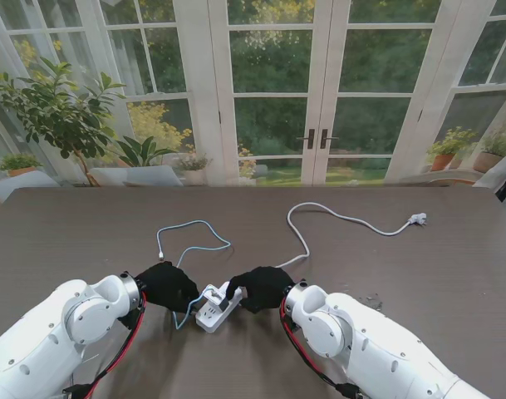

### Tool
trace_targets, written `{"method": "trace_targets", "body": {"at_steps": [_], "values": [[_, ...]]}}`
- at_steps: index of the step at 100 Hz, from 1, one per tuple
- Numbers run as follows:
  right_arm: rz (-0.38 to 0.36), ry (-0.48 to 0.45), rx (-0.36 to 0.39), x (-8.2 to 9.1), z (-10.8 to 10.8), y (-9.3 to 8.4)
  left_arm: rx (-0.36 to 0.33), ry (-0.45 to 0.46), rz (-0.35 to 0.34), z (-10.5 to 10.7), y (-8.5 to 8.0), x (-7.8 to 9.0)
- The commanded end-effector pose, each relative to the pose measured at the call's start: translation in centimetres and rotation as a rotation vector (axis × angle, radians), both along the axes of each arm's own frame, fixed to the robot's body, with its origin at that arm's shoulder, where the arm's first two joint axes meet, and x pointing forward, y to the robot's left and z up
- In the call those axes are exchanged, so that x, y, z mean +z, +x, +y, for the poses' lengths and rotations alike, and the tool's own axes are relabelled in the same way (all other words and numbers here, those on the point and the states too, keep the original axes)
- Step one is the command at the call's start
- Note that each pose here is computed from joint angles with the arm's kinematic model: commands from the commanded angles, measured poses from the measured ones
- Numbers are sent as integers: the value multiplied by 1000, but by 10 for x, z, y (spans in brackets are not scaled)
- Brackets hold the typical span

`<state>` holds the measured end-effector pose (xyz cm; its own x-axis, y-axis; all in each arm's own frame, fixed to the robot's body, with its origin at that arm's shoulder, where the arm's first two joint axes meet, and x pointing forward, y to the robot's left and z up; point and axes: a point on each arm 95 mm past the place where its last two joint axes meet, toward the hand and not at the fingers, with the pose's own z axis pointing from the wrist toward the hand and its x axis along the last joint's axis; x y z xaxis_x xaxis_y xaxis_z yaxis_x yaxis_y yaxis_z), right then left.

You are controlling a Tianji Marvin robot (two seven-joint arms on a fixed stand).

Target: Set up the charging station

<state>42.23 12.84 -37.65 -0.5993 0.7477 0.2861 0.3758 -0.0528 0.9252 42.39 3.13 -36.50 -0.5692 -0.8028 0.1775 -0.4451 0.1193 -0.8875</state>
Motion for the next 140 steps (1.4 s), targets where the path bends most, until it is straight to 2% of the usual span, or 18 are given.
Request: {"method": "trace_targets", "body": {"at_steps": [1, 37, 62, 89, 109, 128, 140], "values": [[28, 9, -9, -4, 3, -7, 13, 31, 49, 6, -8, -15], [26, 95, -94, 18, 3, -11, 57, 23, 14, 12, -7, -5], [28, 162, -177, 30, -1, -9, 118, -7, -23, 16, -8, 6], [22, 218, -249, 39, -5, -6, 211, -131, -63, 19, -9, 20], [53, 272, -305, 40, -11, -4, 279, -199, -98, 21, -15, 30], [91, 371, -380, 41, -21, -8, 386, -288, -125, 21, -24, 43], [122, 464, -433, 44, -28, -13, 461, -369, -153, 19, -30, 49]]}}
